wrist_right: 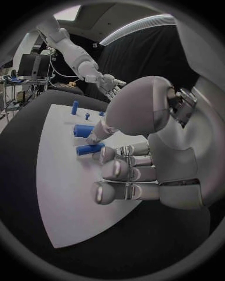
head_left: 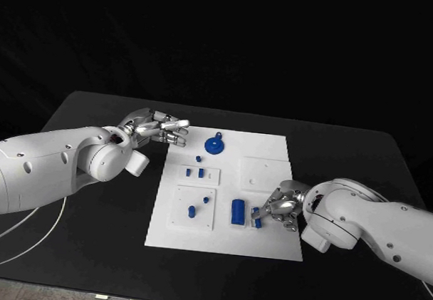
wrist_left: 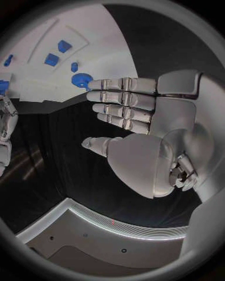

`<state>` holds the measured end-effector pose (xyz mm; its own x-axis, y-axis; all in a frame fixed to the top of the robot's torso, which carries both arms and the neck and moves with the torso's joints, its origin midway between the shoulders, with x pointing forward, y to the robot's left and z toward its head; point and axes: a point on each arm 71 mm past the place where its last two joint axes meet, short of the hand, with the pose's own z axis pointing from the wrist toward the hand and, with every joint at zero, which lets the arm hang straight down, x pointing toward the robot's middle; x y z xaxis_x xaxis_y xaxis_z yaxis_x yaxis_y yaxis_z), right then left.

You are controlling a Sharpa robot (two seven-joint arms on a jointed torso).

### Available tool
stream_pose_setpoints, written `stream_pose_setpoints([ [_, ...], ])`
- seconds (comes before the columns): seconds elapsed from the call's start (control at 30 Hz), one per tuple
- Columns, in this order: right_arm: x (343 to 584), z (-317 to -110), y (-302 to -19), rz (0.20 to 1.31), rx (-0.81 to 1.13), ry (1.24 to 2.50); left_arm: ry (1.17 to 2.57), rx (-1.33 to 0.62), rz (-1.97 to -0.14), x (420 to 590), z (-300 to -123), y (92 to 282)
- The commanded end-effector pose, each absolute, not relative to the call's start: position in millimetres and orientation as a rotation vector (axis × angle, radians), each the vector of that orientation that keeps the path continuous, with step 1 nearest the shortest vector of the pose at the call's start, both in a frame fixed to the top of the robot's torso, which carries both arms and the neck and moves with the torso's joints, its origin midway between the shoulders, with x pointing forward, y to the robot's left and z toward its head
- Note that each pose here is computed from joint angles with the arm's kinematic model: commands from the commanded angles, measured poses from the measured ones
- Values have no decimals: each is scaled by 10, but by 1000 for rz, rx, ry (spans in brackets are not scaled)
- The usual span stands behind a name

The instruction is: Assemble the parts on the task board

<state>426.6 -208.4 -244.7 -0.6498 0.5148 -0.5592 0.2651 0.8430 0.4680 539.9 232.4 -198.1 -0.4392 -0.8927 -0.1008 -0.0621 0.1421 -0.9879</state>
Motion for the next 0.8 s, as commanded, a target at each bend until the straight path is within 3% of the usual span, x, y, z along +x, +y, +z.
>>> stream_pose_setpoints([
  [0.03, 4259, -2456, -2048, 440, 526, 2319, 1672, -922, -1402, 5394, -1976, 2298],
  [0.8, 4296, -2497, -2010, 420, 496, 2335, 1675, -924, -1396, 5395, -1979, 2309],
])
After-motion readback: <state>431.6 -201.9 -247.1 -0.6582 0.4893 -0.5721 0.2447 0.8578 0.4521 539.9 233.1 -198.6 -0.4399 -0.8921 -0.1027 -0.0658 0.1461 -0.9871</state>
